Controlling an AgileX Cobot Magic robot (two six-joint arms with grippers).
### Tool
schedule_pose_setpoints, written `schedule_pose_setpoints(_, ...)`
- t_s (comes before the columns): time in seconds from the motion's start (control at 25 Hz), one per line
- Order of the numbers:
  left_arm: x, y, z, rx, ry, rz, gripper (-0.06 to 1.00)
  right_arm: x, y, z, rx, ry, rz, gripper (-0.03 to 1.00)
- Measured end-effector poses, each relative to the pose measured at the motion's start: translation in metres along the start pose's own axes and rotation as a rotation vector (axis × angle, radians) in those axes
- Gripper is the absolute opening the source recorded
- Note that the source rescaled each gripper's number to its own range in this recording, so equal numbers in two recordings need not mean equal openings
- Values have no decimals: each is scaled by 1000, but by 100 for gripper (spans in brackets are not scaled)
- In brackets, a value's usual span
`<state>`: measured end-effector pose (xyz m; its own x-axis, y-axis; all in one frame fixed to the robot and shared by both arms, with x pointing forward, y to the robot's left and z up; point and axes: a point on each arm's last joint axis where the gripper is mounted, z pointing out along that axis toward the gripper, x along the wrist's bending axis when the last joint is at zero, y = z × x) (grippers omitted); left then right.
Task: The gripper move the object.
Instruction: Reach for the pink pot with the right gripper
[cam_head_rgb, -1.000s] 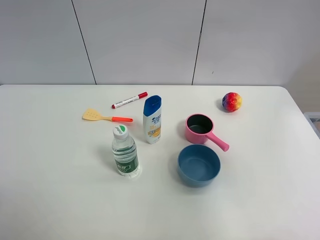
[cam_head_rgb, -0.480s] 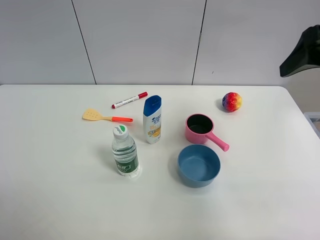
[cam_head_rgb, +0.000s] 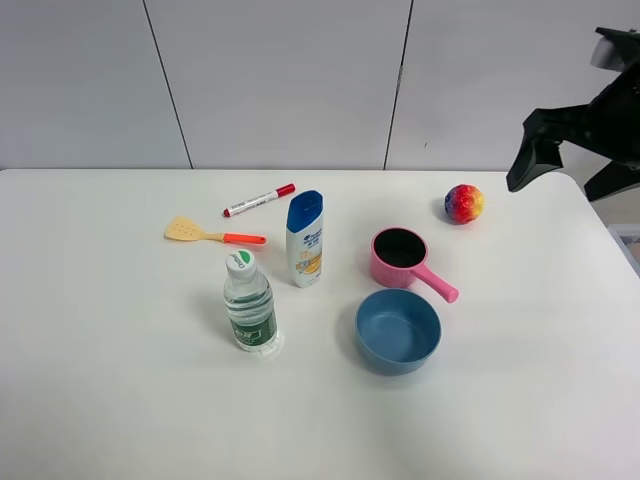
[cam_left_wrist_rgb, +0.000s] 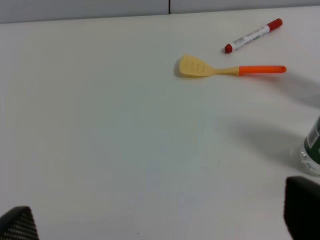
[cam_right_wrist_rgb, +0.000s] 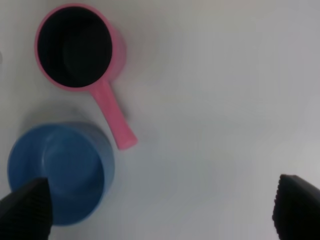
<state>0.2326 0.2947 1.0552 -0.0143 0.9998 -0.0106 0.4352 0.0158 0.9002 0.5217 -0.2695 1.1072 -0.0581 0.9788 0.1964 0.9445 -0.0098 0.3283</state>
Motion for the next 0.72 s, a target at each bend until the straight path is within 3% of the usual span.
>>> schedule_pose_setpoints(0.24,0,0,0,0,0,0,100,7,39,25,12,-21,-48,100)
schedule_pose_setpoints(0.48,0,0,0,0,0,0,100,44,88,48,3,-14,-133,100)
schedule_pose_setpoints(0.72,0,0,0,0,0,0,100,73,101,98,76,-21,-209,98)
